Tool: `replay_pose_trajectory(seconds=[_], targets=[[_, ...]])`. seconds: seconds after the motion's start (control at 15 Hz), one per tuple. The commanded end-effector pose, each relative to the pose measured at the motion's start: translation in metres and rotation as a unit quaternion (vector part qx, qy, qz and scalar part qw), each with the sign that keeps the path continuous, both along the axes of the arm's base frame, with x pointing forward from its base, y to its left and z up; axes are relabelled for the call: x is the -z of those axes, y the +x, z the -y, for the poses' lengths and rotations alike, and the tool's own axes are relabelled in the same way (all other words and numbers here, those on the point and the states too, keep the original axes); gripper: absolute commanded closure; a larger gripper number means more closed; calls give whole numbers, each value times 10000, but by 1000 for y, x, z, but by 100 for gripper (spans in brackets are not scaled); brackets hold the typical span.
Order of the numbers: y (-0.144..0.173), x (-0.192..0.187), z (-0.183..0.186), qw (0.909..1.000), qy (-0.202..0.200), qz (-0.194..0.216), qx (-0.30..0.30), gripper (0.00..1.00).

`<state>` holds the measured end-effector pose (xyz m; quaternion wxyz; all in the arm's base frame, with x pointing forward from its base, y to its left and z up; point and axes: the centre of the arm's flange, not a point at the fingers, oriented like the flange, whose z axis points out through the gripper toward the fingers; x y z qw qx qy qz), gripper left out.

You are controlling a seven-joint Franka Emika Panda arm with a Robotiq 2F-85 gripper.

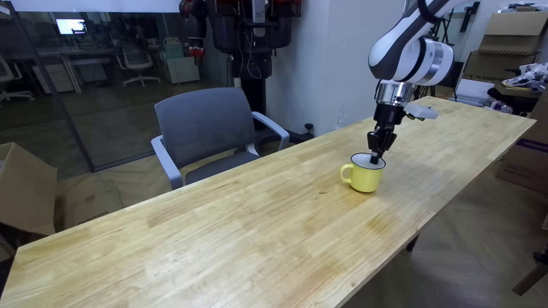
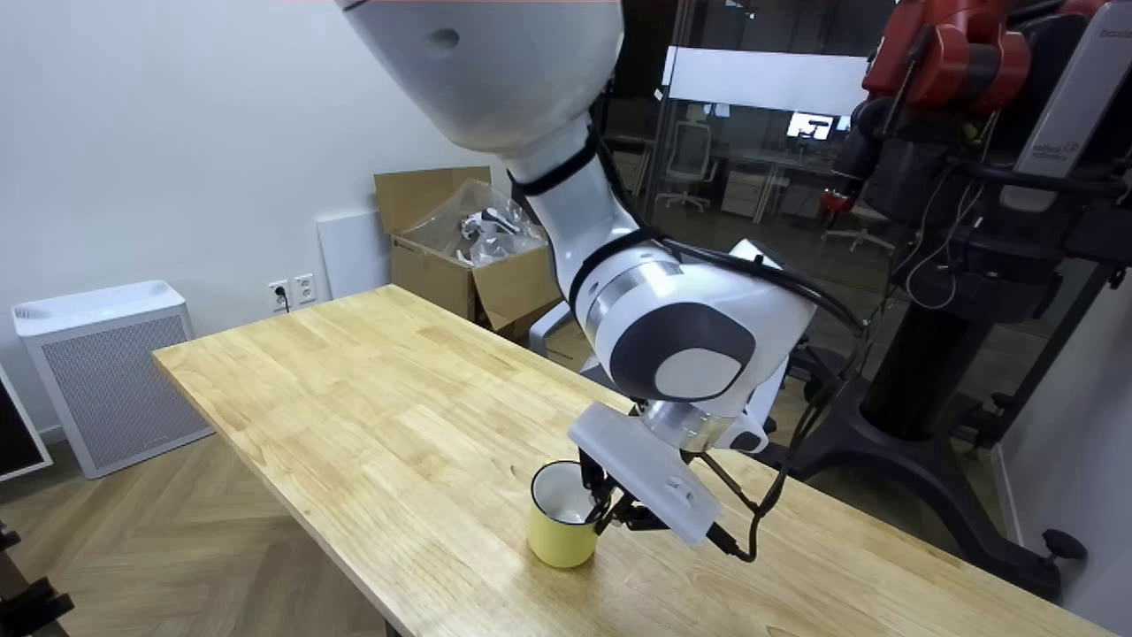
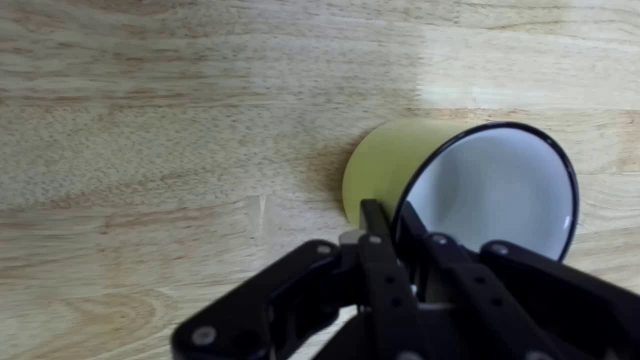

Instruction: Move the cup slightly to the right

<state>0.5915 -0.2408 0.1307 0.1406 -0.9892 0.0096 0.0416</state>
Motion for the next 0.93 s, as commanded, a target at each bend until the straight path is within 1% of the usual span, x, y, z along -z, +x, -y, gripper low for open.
replay_pose_trajectory(seconds=[0.0,0.2,0.27,0.33,0.4,0.6,0.87], targets=[[11,-7,5,9995,115,-35,305,97],[12,-9,5,9992,134,-43,368,97],[13,-9,5,9992,126,-50,370,64],[12,-11,4,9992,119,-57,374,63],[13,-12,3,9992,121,-67,373,57],[11,-22,-5,9993,15,-3,364,37],[4,-49,-24,9993,-85,104,336,9]])
